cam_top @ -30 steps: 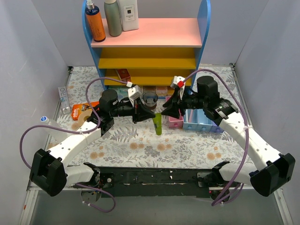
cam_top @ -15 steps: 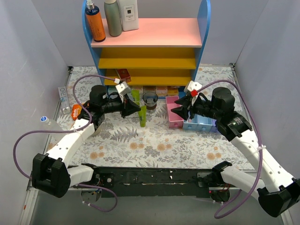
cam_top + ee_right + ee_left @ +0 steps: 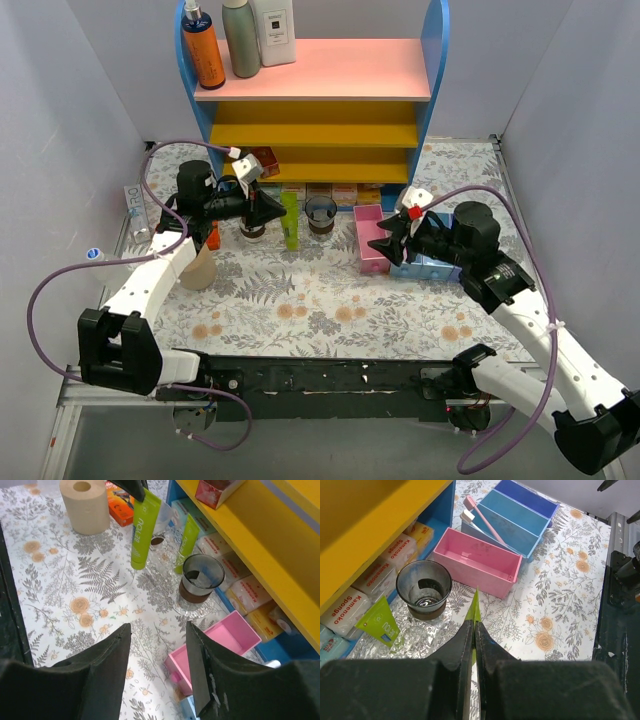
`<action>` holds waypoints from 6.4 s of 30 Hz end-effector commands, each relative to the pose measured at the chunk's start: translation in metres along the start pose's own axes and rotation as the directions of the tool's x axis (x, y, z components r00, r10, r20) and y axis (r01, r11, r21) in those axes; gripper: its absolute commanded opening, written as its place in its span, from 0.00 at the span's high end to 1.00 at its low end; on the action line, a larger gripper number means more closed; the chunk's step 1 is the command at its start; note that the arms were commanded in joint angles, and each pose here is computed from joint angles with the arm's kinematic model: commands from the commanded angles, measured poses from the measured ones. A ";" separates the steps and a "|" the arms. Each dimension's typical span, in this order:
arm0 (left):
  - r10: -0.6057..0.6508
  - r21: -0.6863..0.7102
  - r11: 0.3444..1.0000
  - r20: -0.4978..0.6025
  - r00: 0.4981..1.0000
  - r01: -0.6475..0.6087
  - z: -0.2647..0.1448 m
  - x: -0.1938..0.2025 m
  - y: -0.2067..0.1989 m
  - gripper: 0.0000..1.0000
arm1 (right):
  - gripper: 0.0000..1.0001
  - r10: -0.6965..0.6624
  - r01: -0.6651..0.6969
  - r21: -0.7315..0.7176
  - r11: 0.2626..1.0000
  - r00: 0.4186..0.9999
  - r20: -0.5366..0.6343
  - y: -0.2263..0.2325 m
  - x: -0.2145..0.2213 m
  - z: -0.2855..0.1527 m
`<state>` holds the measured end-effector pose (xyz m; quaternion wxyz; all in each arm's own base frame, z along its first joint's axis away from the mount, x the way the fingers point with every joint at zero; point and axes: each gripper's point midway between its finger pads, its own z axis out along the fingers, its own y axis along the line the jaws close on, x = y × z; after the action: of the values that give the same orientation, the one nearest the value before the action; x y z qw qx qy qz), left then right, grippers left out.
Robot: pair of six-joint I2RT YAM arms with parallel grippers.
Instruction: Prepare toiletry sets of a toothbrush and toothpaste on the tray
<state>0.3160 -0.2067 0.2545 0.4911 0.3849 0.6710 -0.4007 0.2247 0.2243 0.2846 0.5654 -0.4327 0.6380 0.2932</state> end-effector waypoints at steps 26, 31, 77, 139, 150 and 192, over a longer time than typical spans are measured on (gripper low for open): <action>0.042 0.166 0.985 0.023 0.999 -0.045 -0.008 -0.009 -0.033 1.00 | 0.48 0.016 -0.051 -0.507 0.861 0.997 -0.074 0.039 -0.051 0.157; 0.043 0.170 0.984 0.028 0.999 -0.047 -0.009 -0.011 -0.035 1.00 | 0.49 -0.002 -0.051 -0.499 0.865 0.994 -0.105 0.037 -0.043 0.165; 0.118 -0.862 0.464 0.287 0.951 0.203 -0.144 -0.060 0.116 0.02 | 0.99 -0.138 0.175 -0.343 0.923 0.982 0.131 0.001 -0.083 0.219; 0.096 -0.873 0.463 0.218 0.971 0.150 -0.136 -0.045 0.124 0.02 | 0.99 -0.196 0.186 -0.352 0.917 0.981 0.010 -0.026 -0.021 0.298; 0.092 -0.873 0.464 0.214 0.972 0.149 -0.135 -0.044 0.125 0.02 | 0.99 -0.178 0.167 -0.357 0.919 0.984 0.001 -0.031 -0.012 0.305; 0.071 -0.863 0.483 0.212 0.975 0.152 -0.129 -0.038 0.127 0.02 | 0.99 -0.094 0.069 -0.358 0.931 0.994 -0.053 -0.044 0.025 0.311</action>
<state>0.3979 -0.0416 0.2946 0.6775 0.0117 0.7337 -0.0515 0.4028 0.4650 0.1837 0.4376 -0.5664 0.5973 0.3618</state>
